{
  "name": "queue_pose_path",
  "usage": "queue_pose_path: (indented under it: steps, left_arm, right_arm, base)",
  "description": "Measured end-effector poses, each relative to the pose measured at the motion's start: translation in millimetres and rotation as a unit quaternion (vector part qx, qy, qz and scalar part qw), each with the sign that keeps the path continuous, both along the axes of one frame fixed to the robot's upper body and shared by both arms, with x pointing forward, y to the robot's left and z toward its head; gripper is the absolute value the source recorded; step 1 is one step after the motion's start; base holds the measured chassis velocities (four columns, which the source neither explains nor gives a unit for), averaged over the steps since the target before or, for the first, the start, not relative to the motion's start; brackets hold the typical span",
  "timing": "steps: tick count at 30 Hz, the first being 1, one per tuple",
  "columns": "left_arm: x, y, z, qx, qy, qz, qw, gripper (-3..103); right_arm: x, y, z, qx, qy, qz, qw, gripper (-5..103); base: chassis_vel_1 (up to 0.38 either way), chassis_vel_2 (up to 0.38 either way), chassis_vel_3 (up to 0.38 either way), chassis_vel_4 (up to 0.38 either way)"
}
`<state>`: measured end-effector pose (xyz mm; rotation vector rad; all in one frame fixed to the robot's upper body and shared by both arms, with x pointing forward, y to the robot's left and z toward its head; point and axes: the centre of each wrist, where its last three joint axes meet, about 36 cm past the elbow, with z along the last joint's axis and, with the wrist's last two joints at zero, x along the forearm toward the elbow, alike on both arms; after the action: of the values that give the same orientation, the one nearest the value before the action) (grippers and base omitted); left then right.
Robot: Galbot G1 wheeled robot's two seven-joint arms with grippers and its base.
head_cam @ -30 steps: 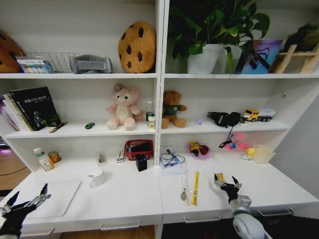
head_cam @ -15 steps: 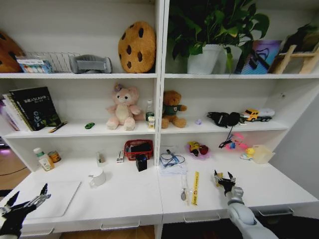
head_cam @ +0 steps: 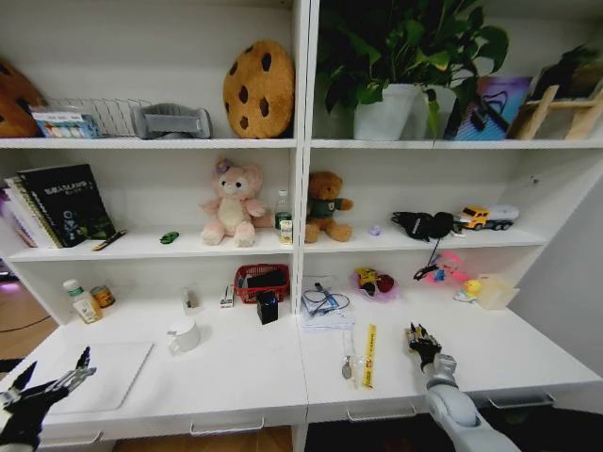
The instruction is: Organize the objects on the table.
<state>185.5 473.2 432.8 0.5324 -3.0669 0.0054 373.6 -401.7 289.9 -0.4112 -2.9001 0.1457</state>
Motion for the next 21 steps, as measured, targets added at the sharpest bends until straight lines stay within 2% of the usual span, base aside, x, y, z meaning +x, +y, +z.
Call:
queue_pose_path:
  steps: [5, 9, 12, 14, 15, 21]
  left_arm:
    - [0.0, 0.0, 0.0, 0.0, 0.0, 0.0, 1.0, 100]
    - [0.0, 0.0, 0.0, 0.0, 0.0, 0.0, 1.0, 100]
    - [0.0, 0.0, 0.0, 0.0, 0.0, 0.0, 1.0, 100]
    - [0.0, 0.0, 0.0, 0.0, 0.0, 0.0, 1.0, 100]
    - [0.0, 0.0, 0.0, 0.0, 0.0, 0.0, 1.0, 100]
    - [0.0, 0.0, 0.0, 0.0, 0.0, 0.0, 1.0, 100]
  right_arm:
    - [5.3, 7.0, 11.6, 0.002, -0.015, 0.005, 1.0, 0]
    - [16.1, 10.9, 27.2, 0.002, -0.035, 0.012, 0.999, 0]
    - [34.8, 12.5, 43.6, -0.001, -0.059, 0.02, 0.998, 0]
    - [63.5, 12.9, 56.9, -0.006, -0.078, 0.025, 0.997, 0]
    - [63.5, 12.9, 56.9, -0.006, -0.078, 0.025, 0.997, 0]
    - [130.5, 25.8, 66.0, -0.014, -0.087, 0.042, 0.995, 0]
  base:
    - [0.0, 0.0, 0.0, 0.0]
    - [0.0, 0.0, 0.0, 0.0]
    - [0.0, 0.0, 0.0, 0.0]
    - [0.0, 0.0, 0.0, 0.0]
    - [0.0, 0.0, 0.0, 0.0]
    - [0.0, 0.0, 0.0, 0.0]
